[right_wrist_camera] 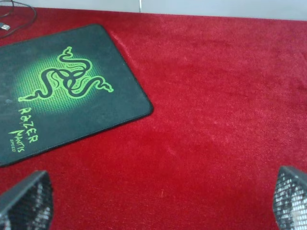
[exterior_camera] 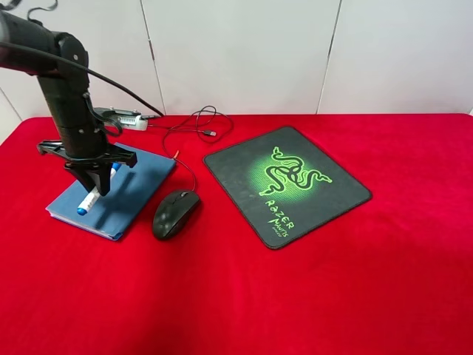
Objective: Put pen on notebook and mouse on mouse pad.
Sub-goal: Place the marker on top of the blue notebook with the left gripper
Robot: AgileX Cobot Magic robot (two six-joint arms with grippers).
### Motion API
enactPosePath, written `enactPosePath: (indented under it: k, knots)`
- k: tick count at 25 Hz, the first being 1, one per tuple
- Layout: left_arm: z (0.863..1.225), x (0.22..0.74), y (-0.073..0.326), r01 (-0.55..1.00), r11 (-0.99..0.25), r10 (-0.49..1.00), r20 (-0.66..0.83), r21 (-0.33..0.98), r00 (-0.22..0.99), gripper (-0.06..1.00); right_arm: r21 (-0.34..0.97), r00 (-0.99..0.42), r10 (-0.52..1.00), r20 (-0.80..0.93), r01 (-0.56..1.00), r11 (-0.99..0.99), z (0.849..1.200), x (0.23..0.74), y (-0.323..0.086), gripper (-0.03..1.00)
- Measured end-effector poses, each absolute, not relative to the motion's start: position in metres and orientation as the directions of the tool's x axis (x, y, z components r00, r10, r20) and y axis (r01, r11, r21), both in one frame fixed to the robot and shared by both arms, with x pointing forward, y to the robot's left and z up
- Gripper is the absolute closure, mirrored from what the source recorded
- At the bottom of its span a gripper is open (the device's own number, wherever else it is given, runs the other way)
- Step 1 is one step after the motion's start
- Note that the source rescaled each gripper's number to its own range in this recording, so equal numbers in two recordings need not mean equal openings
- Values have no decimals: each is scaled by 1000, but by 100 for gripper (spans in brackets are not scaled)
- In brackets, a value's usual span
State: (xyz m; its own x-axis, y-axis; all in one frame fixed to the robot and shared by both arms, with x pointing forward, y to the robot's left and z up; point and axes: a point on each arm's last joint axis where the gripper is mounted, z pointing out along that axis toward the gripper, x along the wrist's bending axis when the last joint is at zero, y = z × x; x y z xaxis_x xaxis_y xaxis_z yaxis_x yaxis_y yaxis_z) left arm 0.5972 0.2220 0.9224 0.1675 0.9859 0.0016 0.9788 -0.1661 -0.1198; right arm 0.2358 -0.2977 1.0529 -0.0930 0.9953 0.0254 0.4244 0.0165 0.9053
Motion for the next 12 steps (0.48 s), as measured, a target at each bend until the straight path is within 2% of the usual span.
enactPosePath:
  k: [12]
  knots:
    - [910,603,223,975,-180,982,29,-130,185,94,905,-93,995,25,424,17,1053,236,-298,-3]
